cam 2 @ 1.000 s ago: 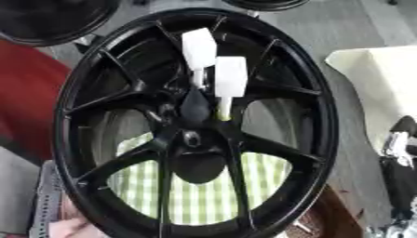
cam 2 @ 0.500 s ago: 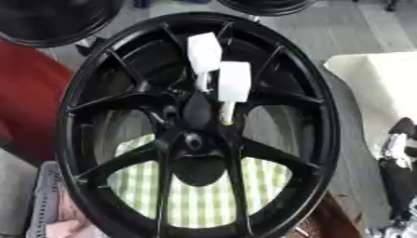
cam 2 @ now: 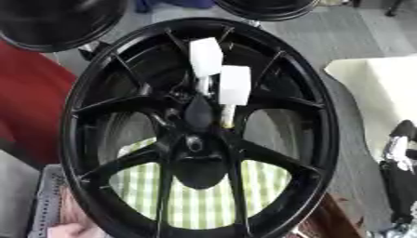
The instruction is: Pull the pin out of the wheel hub.
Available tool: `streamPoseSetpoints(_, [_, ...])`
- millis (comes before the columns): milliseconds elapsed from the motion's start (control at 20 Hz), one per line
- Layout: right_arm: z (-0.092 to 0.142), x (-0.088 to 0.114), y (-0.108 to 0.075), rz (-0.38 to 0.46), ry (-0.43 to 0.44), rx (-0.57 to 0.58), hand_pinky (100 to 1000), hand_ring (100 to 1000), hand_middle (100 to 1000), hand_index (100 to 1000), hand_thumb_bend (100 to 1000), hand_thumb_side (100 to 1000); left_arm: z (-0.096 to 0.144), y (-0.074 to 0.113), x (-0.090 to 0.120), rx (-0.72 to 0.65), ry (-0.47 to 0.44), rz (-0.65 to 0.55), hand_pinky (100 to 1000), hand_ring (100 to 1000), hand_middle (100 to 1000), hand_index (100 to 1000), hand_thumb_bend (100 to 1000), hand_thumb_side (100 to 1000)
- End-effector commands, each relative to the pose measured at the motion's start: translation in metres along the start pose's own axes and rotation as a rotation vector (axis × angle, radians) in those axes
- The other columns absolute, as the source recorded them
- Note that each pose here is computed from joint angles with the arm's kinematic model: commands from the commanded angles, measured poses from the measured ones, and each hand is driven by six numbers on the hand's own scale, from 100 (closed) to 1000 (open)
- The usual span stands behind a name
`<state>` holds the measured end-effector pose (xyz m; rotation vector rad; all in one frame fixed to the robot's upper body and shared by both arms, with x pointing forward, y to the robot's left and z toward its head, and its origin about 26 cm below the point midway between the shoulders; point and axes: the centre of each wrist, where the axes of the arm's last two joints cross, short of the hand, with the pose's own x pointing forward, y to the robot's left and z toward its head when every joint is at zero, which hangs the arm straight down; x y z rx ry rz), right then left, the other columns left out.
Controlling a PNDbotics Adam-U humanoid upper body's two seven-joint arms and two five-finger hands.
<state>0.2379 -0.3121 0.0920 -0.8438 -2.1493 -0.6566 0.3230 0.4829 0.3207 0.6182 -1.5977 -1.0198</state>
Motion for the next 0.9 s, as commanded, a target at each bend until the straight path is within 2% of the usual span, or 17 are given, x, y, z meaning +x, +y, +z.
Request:
streamPoseSetpoints(50, [-0.006, 0.003, -0.003, -0.008, -0.030, -0.004, 438, 627, 557, 562, 316, 330, 0.005, 0.015, 0.011, 0.042, -0.010, -0.042, 1000, 901, 874, 930, 100, 589])
streamPoseSetpoints(100, [-0.006, 0.003, -0.003, -0.008, -0.031, -0.003, 438, 627, 557, 562, 317, 330, 0.005, 0.015, 0.011, 0.058, -0.008, -0.039, 1000, 890, 854, 919, 100, 601])
streamPoseSetpoints(150, [-0.006, 0.003, -0.003, -0.009, -0.030, -0.003, 438, 627, 557, 562, 317, 330, 0.005, 0.015, 0.012, 0.079, -0.008, -0.029, 1000, 869, 825, 906, 100, 651])
streamPoseSetpoints(200, [-0.006, 0.003, -0.002, -0.009, -0.030, -0.003, 438, 627, 557, 562, 318, 330, 0.005, 0.015, 0.012, 0.105, -0.013, -0.011, 993, 827, 775, 874, 100, 620])
streamPoseSetpoints(300, [-0.006, 0.003, -0.002, -0.009, -0.030, -0.003, 438, 627, 557, 562, 321, 329, 0.004, 0.014, 0.014, 0.169, -0.036, 0.039, 978, 782, 733, 837, 100, 570])
streamPoseSetpoints(600, [-0.004, 0.003, -0.003, -0.008, -0.031, 0.000, 438, 627, 556, 563, 323, 328, 0.001, 0.004, 0.031, 0.374, -0.164, 0.233, 976, 719, 681, 821, 100, 576])
streamPoseSetpoints(700, [-0.004, 0.003, -0.003, -0.010, -0.032, -0.002, 438, 627, 556, 563, 324, 328, 0.000, -0.008, 0.042, 0.442, -0.211, 0.318, 981, 712, 677, 820, 100, 587])
streamPoseSetpoints(900, [-0.003, 0.003, -0.001, -0.017, -0.032, -0.003, 438, 627, 556, 563, 326, 328, 0.000, -0.047, 0.076, 0.526, -0.333, 0.486, 993, 709, 675, 824, 100, 620])
